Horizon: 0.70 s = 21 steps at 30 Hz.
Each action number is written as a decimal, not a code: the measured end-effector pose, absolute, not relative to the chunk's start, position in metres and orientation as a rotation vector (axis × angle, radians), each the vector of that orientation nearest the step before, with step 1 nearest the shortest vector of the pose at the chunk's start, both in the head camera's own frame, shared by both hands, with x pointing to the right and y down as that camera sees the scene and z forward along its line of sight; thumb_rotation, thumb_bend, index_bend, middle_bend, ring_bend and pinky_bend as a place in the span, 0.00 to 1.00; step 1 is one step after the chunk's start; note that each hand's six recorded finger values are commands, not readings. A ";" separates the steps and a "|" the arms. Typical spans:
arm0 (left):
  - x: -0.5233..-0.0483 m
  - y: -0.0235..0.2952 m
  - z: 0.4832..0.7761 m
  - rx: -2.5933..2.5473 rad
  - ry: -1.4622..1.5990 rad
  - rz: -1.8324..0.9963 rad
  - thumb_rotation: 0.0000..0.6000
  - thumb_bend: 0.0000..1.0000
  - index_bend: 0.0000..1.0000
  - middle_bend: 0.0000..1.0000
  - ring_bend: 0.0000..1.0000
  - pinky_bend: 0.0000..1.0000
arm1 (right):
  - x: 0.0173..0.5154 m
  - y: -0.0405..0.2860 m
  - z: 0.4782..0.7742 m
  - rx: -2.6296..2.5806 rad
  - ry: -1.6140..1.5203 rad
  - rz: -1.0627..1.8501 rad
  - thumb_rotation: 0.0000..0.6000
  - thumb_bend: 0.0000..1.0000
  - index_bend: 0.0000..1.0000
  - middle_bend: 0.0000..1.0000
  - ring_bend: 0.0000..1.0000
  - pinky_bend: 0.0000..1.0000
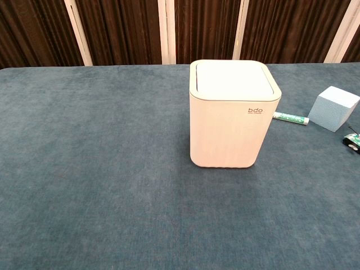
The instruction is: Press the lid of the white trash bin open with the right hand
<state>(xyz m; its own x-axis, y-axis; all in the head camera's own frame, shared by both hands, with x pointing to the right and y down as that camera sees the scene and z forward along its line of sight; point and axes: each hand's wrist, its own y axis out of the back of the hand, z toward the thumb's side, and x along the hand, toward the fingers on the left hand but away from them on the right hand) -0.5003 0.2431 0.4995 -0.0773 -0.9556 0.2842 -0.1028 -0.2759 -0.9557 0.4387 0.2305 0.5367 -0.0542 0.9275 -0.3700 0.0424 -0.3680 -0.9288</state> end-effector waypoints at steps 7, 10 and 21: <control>-0.497 0.244 0.499 -1.451 1.191 -1.408 1.00 0.02 0.12 0.07 0.00 0.01 | 0.438 0.232 0.538 -1.492 -1.066 1.529 1.00 0.19 0.18 0.13 0.13 0.07; -0.499 0.245 0.498 -1.443 1.195 -1.417 1.00 0.02 0.12 0.07 0.00 0.01 | 0.437 0.232 0.539 -1.498 -1.056 1.532 1.00 0.19 0.18 0.13 0.13 0.07; -0.496 0.239 0.504 -1.410 1.180 -1.426 1.00 0.02 0.12 0.07 0.00 0.01 | 0.438 0.231 0.540 -1.507 -1.050 1.519 1.00 0.19 0.18 0.18 0.23 0.20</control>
